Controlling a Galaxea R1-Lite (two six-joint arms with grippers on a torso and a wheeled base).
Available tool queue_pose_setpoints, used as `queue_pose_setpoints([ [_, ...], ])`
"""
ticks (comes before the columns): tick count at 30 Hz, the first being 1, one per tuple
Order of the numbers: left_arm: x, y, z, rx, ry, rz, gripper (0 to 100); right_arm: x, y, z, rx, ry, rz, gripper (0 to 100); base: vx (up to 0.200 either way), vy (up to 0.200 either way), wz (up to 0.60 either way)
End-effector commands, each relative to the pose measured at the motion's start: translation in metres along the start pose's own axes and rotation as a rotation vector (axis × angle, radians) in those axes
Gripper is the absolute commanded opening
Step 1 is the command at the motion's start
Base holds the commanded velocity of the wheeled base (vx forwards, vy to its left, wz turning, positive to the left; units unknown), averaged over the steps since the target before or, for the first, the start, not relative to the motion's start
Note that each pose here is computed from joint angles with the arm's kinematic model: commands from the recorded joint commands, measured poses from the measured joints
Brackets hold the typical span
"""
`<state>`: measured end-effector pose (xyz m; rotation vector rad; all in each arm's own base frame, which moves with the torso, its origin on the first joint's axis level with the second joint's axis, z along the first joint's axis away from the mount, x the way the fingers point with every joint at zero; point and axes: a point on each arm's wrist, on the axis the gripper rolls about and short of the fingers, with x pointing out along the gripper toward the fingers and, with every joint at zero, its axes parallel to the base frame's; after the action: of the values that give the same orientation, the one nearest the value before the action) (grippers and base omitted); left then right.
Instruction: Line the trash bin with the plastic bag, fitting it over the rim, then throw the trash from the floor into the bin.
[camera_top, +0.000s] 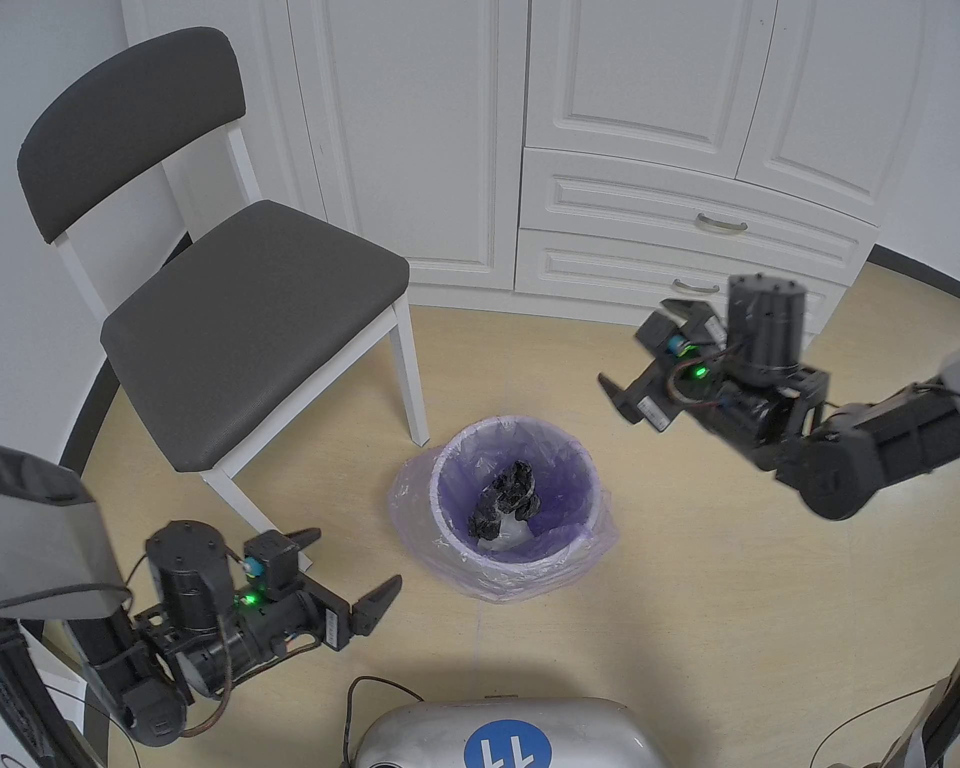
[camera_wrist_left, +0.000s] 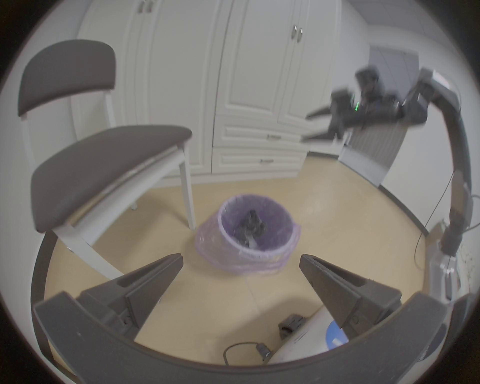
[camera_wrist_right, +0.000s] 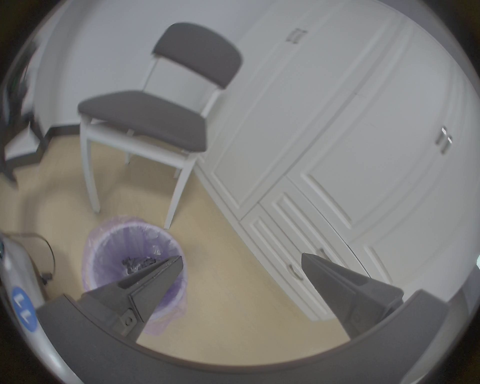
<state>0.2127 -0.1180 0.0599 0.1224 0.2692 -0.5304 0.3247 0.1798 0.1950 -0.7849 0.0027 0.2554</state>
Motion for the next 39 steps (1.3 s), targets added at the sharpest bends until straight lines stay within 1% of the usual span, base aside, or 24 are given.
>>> queue_pose_setpoints([
  [1, 0.073, -0.006, -0.079, 0.108, 0.242, -0.061, 100, -0.124, -0.085, 0.013, 0.280, -0.001, -0.115, 100, 0.000, 0.000, 0.00],
  [2, 0.079, -0.006, -0.083, 0.115, 0.242, -0.061, 100, -0.130, -0.085, 0.009, 0.288, 0.013, -0.110, 100, 0.000, 0.000, 0.00],
  [4, 0.098, -0.006, -0.087, 0.120, 0.211, -0.055, 100, -0.137, -0.084, -0.004, 0.293, 0.054, -0.117, 100, 0.000, 0.000, 0.00],
  [6, 0.112, -0.004, -0.086, 0.121, 0.178, -0.045, 100, -0.139, -0.085, -0.013, 0.291, 0.085, -0.129, 100, 0.000, 0.000, 0.00],
  [7, 0.113, -0.004, -0.086, 0.121, 0.177, -0.045, 100, -0.140, -0.085, -0.014, 0.291, 0.086, -0.130, 100, 0.000, 0.000, 0.00],
  [8, 0.126, -0.002, -0.085, 0.128, 0.150, -0.034, 100, -0.140, -0.087, -0.021, 0.292, 0.111, -0.144, 100, 0.000, 0.000, 0.00],
  [9, 0.130, 0.000, -0.083, 0.135, 0.147, -0.031, 100, -0.140, -0.088, -0.025, 0.292, 0.120, -0.148, 100, 0.000, 0.000, 0.00],
  [12, 0.143, 0.009, -0.081, 0.139, 0.176, -0.013, 100, -0.139, -0.092, -0.029, 0.295, 0.136, -0.167, 100, 0.000, 0.000, 0.00],
  [15, 0.153, 0.015, -0.078, 0.134, 0.174, 0.000, 100, -0.139, -0.094, -0.031, 0.294, 0.142, -0.172, 100, 0.000, 0.000, 0.00],
  [17, 0.171, 0.023, -0.077, 0.130, 0.172, 0.017, 100, -0.138, -0.094, -0.032, 0.294, 0.148, -0.174, 100, 0.000, 0.000, 0.00],
  [22, 0.193, 0.034, -0.075, 0.135, 0.185, 0.034, 100, -0.133, -0.096, -0.036, 0.294, 0.163, -0.182, 100, 0.000, 0.000, 0.00],
  [23, 0.193, 0.034, -0.075, 0.135, 0.185, 0.034, 100, -0.133, -0.096, -0.036, 0.294, 0.163, -0.182, 100, 0.000, 0.000, 0.00],
  [24, 0.204, 0.038, -0.073, 0.132, 0.168, 0.044, 100, -0.131, -0.097, -0.039, 0.295, 0.172, -0.181, 100, 0.000, 0.000, 0.00],
  [26, 0.210, 0.040, -0.072, 0.131, 0.164, 0.050, 100, -0.130, -0.098, -0.041, 0.296, 0.171, -0.172, 100, 0.000, 0.000, 0.00],
  [33, 0.228, 0.050, -0.070, 0.124, 0.184, 0.063, 100, -0.127, -0.096, -0.046, 0.295, 0.180, -0.154, 100, 0.000, 0.000, 0.00],
  [39, 0.241, 0.056, -0.065, 0.115, 0.275, 0.044, 100, -0.122, -0.089, -0.053, 0.289, 0.210, -0.131, 100, 0.000, 0.000, 0.00],
])
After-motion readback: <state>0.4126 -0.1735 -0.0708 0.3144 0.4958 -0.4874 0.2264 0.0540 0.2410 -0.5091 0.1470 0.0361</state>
